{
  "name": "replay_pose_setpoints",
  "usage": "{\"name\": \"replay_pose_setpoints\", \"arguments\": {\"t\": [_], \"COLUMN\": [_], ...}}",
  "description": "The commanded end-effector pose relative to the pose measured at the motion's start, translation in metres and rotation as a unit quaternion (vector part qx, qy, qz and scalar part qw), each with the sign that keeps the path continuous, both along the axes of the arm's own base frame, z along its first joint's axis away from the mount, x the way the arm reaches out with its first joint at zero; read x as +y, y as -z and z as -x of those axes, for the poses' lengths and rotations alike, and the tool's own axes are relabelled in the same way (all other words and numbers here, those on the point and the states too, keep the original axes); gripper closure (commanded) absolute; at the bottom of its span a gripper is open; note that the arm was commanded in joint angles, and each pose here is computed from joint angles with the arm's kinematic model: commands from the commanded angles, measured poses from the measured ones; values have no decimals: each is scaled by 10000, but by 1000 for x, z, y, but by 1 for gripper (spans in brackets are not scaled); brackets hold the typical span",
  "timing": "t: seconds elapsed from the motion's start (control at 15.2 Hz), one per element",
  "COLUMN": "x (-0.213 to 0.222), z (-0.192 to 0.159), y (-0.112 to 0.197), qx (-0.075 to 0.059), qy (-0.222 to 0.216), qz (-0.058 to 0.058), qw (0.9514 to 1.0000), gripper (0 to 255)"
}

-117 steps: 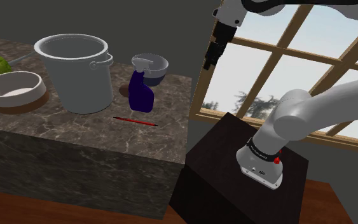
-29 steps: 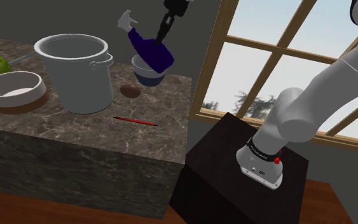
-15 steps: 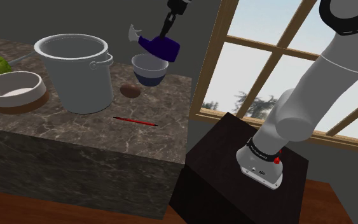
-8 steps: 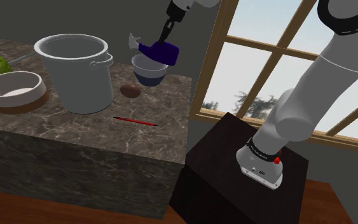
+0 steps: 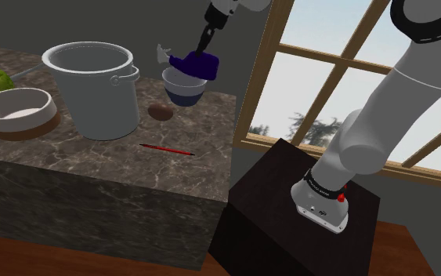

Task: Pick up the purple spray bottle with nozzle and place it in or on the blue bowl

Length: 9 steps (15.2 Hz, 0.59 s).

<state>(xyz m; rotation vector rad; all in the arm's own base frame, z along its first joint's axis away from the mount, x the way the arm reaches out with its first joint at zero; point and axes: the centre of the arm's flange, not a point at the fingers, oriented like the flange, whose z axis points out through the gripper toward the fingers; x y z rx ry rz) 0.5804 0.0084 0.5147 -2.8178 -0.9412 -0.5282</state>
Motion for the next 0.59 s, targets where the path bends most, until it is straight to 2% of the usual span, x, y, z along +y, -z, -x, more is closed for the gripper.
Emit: {"name": "replay_pose_setpoints", "arguments": {"t": [0.0, 0.26, 0.53], "x": [1, -2, -13], "z": [1, 0, 14], "y": [5, 4, -43], "qx": [50, 50, 51], "qy": [2, 2, 2], "qz": [6, 6, 6], "qw": [10000, 10000, 10000], "gripper": [0, 0, 0]}}
